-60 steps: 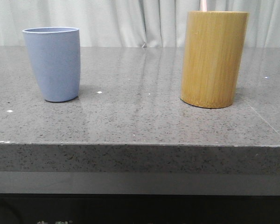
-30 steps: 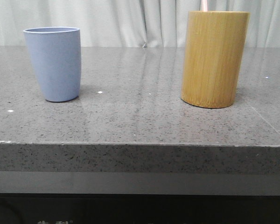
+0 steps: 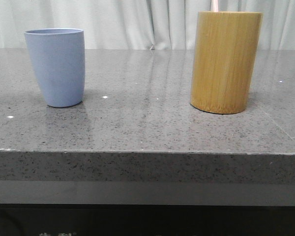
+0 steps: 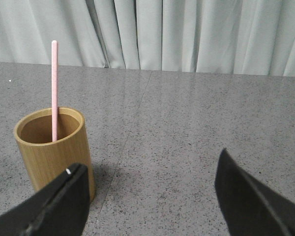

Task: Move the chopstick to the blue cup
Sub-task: 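Lower the left gripper into the light blue cup and grip its rim, then lift the blue cup with the left gripper and carry it beside the bamboo cup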

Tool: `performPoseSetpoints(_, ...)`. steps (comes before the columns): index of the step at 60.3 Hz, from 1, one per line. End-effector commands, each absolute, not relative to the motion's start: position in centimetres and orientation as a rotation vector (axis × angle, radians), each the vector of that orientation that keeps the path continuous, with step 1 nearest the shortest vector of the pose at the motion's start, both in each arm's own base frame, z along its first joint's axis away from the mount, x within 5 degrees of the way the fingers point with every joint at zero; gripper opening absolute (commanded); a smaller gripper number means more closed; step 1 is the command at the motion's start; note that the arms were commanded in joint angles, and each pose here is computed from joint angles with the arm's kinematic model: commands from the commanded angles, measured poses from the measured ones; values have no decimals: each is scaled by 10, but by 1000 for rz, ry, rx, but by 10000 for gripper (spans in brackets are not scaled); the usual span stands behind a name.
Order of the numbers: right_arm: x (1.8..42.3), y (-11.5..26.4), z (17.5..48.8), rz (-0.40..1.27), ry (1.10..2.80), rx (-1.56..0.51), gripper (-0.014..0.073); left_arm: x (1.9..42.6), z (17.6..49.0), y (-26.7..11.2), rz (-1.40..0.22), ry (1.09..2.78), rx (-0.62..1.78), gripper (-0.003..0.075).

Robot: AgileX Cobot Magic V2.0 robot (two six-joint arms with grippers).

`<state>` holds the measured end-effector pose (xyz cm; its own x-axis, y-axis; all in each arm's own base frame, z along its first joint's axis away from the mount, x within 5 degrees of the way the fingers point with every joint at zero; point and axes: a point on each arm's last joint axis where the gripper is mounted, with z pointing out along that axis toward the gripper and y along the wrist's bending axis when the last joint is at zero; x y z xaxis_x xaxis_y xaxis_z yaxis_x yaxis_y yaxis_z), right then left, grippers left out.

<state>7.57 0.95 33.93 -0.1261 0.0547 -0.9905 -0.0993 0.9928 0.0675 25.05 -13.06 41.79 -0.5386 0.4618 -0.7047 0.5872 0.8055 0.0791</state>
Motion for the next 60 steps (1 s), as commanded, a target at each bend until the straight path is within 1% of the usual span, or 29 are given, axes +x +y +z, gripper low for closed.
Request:
performPoseSetpoints(1,77,8,356,124,1598,-18,547,255,427,-147,-240,2251,830,620)
performPoseSetpoints(10,77,8,356,124,1601,-19,547,278,404,-168,-235,2371,902,620)
performPoseSetpoints(30,77,8,356,124,1601,-19,547,306,365,-184,-222,2479,938,620)
performPoseSetpoints(34,77,8,356,124,1601,-19,547,309,360,-186,-218,2493,943,607)
performPoseSetpoints(38,77,8,356,124,1601,-19,547,311,356,-187,-216,2505,947,555)
performPoseSetpoints(41,77,8,356,124,1601,-19,547,312,354,-187,-215,2510,948,481)
performPoseSetpoints(42,77,8,356,124,1601,-19,547,312,354,-187,-215,2510,948,470)
performPoseSetpoints(49,77,8,356,125,1601,-19,547,312,355,-188,-216,2508,948,258)
performPoseSetpoints(52,77,8,356,125,1601,-19,547,312,355,-188,-216,2508,948,179)
performPoseSetpoints(53,77,8,356,125,1601,-19,547,312,355,-188,-216,2508,948,168)
performPoseSetpoints(54,77,8,356,125,1601,-19,547,312,355,-188,-216,2508,948,137)
performPoseSetpoints(55,77,8,356,125,1601,-19,547,312,355,-188,-216,2508,948,126)
performPoseSetpoints(58,77,8,356,125,1601,-19,547,312,355,-188,-216,2508,948,53)
performPoseSetpoints(60,77,8,356,125,1601,-19,547,312,355,-188,-216,2508,948,22)
